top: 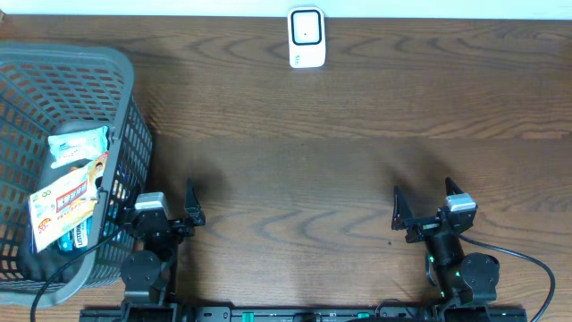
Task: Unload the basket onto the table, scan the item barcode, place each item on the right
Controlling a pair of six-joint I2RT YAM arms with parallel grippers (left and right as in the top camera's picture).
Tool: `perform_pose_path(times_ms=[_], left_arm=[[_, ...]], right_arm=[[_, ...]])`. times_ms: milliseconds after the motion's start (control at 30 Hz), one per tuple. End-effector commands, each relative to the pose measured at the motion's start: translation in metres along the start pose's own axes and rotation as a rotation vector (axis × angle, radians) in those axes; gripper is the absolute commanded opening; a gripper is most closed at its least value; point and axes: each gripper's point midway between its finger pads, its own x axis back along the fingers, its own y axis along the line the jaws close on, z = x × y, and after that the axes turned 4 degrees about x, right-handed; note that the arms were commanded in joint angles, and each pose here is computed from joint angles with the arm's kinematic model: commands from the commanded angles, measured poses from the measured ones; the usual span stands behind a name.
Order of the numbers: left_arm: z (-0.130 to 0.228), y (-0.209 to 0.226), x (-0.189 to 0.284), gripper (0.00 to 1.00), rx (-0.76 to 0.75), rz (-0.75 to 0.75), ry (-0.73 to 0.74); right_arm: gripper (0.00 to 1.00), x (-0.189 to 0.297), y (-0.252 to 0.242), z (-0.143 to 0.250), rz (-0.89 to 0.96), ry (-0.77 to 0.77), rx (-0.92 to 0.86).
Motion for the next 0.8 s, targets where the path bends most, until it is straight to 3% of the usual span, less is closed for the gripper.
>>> perform_pose_path(times_ms=[0, 767], left_arm=[[0.0179, 0.0057, -0.0011, 0.98, -0.013, -0.025, 0.055], [0.0143, -0.0014, 0.0008, 0.98, -0.004, 0.013, 0.062]], right_arm=[[0.99, 0.0001, 0.0007, 0.0004, 0.000, 0.000, 0.010], [0.99, 0.0001, 0.0007, 0.0004, 0.000, 0.000, 0.010]])
